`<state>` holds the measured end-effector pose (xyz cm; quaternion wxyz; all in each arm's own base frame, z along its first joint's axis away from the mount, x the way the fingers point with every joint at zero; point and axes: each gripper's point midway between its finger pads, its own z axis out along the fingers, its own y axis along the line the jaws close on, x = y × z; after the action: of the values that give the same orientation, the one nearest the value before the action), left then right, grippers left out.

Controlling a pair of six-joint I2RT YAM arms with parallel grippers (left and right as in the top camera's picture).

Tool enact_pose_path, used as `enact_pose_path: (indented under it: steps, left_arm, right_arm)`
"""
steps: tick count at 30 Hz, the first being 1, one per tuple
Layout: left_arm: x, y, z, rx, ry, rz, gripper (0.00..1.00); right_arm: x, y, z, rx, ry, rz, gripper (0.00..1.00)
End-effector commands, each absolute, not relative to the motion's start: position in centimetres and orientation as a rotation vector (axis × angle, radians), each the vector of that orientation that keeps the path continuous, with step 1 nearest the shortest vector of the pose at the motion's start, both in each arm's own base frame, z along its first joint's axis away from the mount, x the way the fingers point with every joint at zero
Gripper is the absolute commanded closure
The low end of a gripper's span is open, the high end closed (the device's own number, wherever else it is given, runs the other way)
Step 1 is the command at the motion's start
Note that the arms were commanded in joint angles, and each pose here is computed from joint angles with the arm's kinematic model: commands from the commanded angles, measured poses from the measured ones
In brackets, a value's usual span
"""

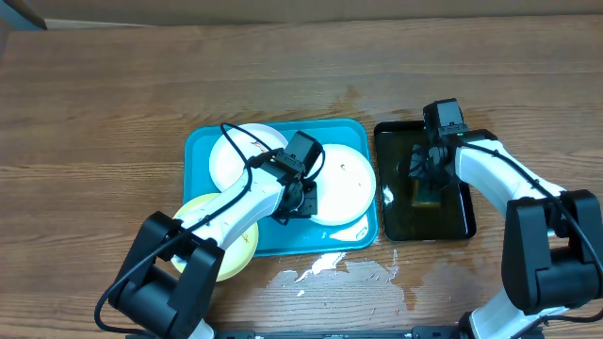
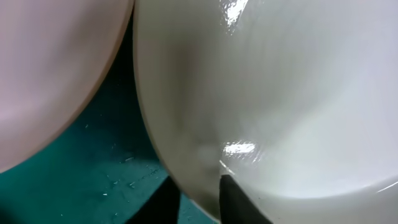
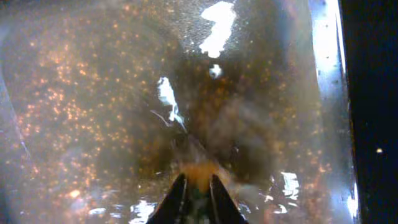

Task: Clean dirty plates on tray and stack at the side

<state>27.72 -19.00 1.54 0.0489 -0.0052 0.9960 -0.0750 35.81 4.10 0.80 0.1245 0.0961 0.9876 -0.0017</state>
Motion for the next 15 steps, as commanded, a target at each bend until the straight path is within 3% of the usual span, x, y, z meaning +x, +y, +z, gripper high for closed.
enact_pose_path:
  steps: [1, 3, 4, 5, 6, 7, 8, 11, 15]
  left_arm:
    - [27.6, -18.8, 1.0, -0.023, 3.046, -0.213, 0.83]
    - [27.6, -18.8, 1.1, -0.023, 3.046, -0.214, 0.87]
    - [27.6, -18.8, 1.0, -0.023, 3.046, -0.213, 0.89]
    - [27.6, -18.8, 1.0, -0.023, 3.046, -0.213, 0.89]
    - [27.6, -18.8, 1.0, -0.023, 3.046, -0.213, 0.87]
    - [27.6, -18.8, 1.0, -0.023, 3.046, -0.213, 0.78]
    - [27.6, -18.8, 1.0, -0.023, 3.046, -0.213, 0.64]
    - [27.6, -18.8, 1.0, -0.023, 3.047, -0.214, 0.43]
    - [27.6, -18.8, 1.0, -0.023, 3.047, -0.214, 0.38]
  right_arm:
    - [36.7, 4.0, 1.6, 0.290, 2.861, 0.007, 0.96]
    - [37.0, 4.1, 2.2, 0.289, 2.860, 0.013, 0.88]
    - [37.1, 4.1, 2.7, 0.289, 2.867, 0.010, 0.73]
    - [37.1, 4.1, 3.1, 0.289, 2.874, 0.007, 0.65]
    - [37.0, 4.1, 3.4, 0.290, 2.883, 0.005, 0.55]
    - [36.9, 4.1, 3.7, 0.291, 2.891, 0.002, 0.50]
    - [36.7, 4.0, 4.0, 0.292, 2.906, -0.003, 0.48]
    - [34.8, 4.2, 4.2, 0.307, 2.994, 0.006, 0.46]
    - [31.8, 5.1, 3.7, 0.369, 3.114, 0.076, 0.46]
